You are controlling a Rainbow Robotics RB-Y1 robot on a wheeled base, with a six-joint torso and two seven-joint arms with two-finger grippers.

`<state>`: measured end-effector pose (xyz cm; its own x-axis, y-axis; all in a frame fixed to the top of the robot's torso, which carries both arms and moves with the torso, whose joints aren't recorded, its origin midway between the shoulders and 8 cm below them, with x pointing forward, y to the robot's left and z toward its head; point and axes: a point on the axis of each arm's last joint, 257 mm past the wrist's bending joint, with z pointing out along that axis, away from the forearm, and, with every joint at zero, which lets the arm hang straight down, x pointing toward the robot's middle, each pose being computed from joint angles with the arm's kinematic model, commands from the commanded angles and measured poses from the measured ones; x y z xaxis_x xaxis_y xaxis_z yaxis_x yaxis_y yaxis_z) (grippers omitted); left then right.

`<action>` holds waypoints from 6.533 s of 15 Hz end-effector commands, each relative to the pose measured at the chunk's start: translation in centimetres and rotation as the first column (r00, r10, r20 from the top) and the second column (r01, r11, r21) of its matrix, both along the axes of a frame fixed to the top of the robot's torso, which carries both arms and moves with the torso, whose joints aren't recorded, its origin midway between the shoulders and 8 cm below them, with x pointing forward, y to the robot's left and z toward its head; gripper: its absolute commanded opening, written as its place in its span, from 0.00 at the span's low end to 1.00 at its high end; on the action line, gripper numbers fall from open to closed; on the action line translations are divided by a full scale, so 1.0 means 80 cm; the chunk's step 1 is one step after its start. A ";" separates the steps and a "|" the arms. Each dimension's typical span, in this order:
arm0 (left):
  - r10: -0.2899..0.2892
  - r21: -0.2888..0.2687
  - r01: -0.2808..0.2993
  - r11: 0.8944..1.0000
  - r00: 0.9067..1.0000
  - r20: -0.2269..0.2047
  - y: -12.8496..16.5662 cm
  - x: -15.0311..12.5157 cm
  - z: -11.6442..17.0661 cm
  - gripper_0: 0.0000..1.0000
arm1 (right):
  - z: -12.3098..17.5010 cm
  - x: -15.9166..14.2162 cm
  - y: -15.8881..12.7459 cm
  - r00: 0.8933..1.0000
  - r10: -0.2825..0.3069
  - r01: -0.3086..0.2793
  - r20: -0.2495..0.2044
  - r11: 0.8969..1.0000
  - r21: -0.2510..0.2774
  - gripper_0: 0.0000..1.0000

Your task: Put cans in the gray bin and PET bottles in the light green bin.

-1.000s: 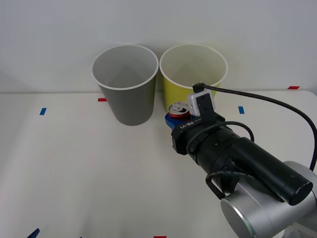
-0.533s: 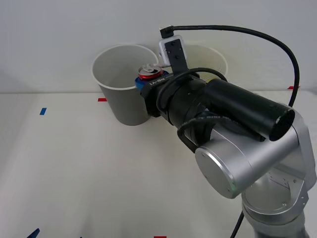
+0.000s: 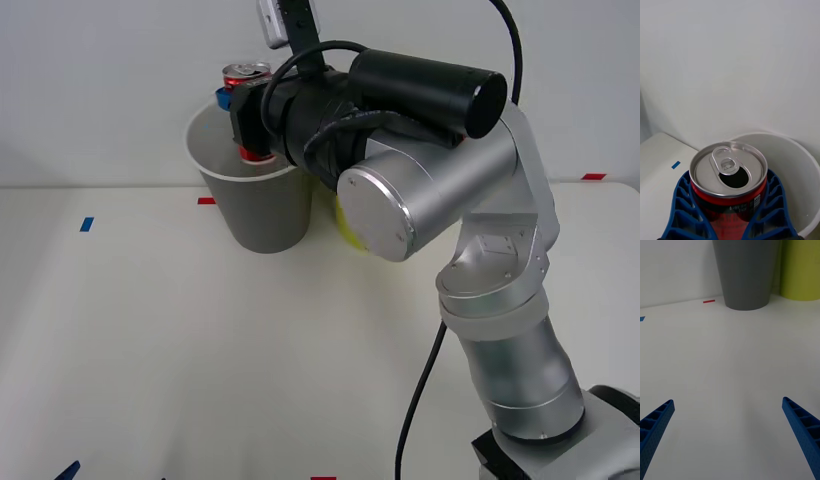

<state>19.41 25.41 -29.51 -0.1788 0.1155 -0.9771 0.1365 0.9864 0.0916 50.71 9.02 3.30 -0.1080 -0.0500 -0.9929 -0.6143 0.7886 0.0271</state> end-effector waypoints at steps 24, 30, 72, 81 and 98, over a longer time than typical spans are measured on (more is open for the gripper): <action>0.000 0.000 0.000 1.000 1.000 0.000 0.000 0.000 0.000 1.00 | 0.016 0.121 0.026 0.989 -0.065 0.055 0.134 0.995 0.078 0.61; 0.000 0.000 0.000 1.000 1.000 0.000 0.000 0.000 0.000 1.00 | 0.012 0.117 0.035 0.989 -0.054 0.045 0.135 0.996 0.071 1.00; 0.000 0.000 0.000 1.000 1.000 0.000 0.000 0.000 0.000 1.00 | -0.311 -0.180 -0.286 0.884 -0.426 0.402 0.193 0.903 0.152 1.00; 0.000 0.000 0.000 1.000 1.000 0.000 0.000 0.000 0.000 1.00 | -0.336 -0.255 -0.362 0.817 -0.544 0.528 0.194 0.839 0.129 1.00; 0.000 0.000 0.000 1.000 1.000 0.000 0.000 0.000 0.000 1.00 | -0.400 -0.356 -0.416 0.792 -0.607 0.609 0.069 0.793 -0.021 1.00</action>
<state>19.41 25.41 -29.51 -0.1789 0.1155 -0.9771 0.1365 0.9864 0.0916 22.21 -24.26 -28.66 -0.0734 -0.0329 -0.9968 -0.0074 0.9994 -0.0324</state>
